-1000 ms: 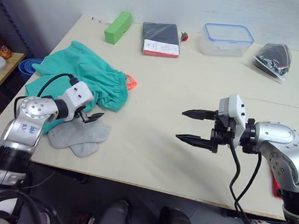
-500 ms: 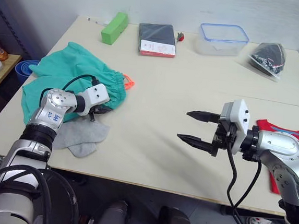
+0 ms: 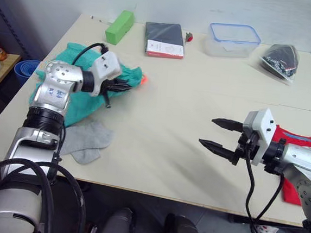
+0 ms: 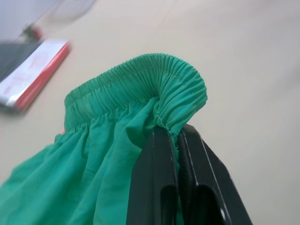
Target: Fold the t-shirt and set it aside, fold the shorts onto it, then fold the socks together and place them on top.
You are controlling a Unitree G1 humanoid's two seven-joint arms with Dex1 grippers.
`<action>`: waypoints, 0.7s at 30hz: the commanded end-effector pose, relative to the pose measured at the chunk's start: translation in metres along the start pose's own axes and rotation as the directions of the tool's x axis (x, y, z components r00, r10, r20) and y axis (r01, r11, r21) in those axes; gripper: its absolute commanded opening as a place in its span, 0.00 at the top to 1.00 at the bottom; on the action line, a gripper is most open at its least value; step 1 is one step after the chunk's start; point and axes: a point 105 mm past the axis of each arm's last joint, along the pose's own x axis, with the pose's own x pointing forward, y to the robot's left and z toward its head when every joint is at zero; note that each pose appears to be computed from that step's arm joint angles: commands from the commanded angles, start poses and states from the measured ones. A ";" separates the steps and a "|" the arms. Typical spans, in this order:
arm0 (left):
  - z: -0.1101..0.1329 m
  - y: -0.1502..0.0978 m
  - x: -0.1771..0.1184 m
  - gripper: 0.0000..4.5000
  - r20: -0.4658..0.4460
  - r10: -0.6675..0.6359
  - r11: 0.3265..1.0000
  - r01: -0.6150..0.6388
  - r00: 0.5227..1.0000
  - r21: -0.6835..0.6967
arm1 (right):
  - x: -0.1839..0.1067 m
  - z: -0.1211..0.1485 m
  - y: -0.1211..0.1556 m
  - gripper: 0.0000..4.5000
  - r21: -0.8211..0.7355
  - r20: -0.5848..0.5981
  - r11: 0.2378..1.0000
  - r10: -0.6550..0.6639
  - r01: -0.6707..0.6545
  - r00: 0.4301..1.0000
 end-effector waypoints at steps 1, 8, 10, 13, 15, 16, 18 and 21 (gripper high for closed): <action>0.052 -0.039 0.028 0.99 0.123 -0.185 0.980 0.174 0.975 0.093 | -0.009 0.009 0.000 0.13 -0.086 0.007 0.996 -0.016 0.017 1.000; 0.091 -0.098 0.081 0.99 0.203 -0.339 0.941 0.336 0.919 0.049 | -0.015 0.005 -0.001 0.13 -0.121 -0.019 0.992 -0.030 0.028 0.999; 0.090 -0.103 0.081 0.99 0.202 -0.350 0.934 0.356 0.915 0.006 | -0.015 0.003 0.000 0.13 -0.127 -0.026 0.991 -0.035 0.031 0.999; 0.088 -0.100 0.070 0.99 0.227 -0.342 0.927 0.367 0.912 -0.080 | -0.015 -0.002 0.003 0.13 -0.146 -0.044 0.989 -0.032 0.025 0.998; 0.085 -0.091 0.059 0.94 0.233 -0.309 0.929 0.345 0.922 -0.134 | -0.014 -0.005 0.005 0.13 -0.168 -0.059 0.986 -0.026 0.016 0.998; 0.082 -0.087 0.052 0.89 0.238 -0.297 0.927 0.339 0.925 -0.160 | -0.013 -0.007 0.006 0.13 -0.178 -0.064 0.984 -0.021 0.009 0.998; 0.079 -0.086 0.037 0.79 0.253 -0.307 0.914 0.358 0.918 -0.191 | -0.011 -0.009 0.009 0.13 -0.197 -0.072 0.980 -0.012 -0.002 0.997; 0.080 -0.093 0.007 0.60 0.305 -0.360 0.879 0.431 0.881 -0.207 | -0.009 -0.009 0.011 0.13 -0.209 -0.072 0.978 0.001 -0.016 0.997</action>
